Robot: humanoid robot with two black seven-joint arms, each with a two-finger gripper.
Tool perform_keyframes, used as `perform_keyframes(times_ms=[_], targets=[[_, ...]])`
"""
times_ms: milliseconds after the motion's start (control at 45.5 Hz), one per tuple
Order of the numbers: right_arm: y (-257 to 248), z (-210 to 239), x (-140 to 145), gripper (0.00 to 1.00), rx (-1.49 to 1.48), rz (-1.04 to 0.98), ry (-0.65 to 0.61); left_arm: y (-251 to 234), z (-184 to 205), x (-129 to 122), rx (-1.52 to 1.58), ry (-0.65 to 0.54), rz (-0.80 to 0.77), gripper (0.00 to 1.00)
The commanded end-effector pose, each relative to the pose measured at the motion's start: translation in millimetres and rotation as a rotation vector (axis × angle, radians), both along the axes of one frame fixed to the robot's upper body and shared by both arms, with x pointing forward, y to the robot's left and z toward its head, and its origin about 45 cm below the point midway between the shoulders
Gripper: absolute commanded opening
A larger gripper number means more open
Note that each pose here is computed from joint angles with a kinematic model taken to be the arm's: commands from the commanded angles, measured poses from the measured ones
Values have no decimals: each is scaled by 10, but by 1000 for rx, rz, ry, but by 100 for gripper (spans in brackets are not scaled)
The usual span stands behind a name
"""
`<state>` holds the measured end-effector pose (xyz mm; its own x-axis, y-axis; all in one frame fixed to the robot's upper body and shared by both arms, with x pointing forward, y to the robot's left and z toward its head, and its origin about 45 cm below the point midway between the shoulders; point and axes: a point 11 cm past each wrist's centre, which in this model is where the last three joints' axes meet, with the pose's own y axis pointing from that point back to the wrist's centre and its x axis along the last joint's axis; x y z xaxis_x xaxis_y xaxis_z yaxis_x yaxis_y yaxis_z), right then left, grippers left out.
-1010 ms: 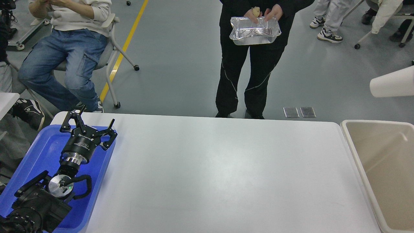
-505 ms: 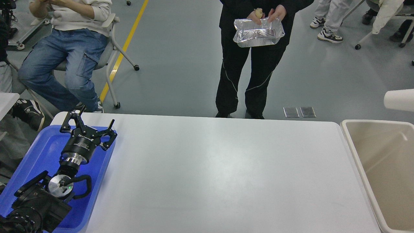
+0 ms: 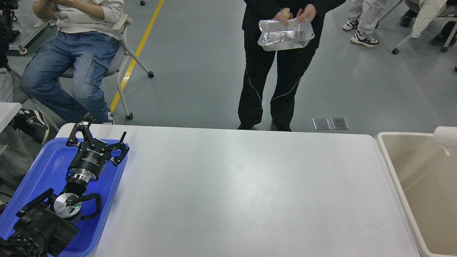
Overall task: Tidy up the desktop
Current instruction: 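Release the white paper cup from the right gripper into the beige bin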
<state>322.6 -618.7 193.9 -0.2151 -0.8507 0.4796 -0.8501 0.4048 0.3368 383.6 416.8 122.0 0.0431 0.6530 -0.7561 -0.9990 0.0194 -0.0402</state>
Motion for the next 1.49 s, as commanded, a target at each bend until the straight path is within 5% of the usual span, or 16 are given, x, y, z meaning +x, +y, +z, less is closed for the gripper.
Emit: perform_keyframes(times_ms=[0, 483, 1406, 1428, 1472], targets=[[-13, -441, -197, 0, -1, -96, 60, 0, 0, 0, 0, 0, 0, 100], [103, -865, -386, 0, -21, -166, 141, 0, 0, 0, 0, 0, 0, 100], [39, -862, -443, 0, -66, -216, 161, 0, 0, 0, 0, 0, 0, 100], [40, -858, -436, 4, -66, -216, 159, 0, 0, 0, 0, 0, 0, 100], [39, -852, -431, 35, -64, -219, 155, 0, 0, 0, 0, 0, 0, 100]])
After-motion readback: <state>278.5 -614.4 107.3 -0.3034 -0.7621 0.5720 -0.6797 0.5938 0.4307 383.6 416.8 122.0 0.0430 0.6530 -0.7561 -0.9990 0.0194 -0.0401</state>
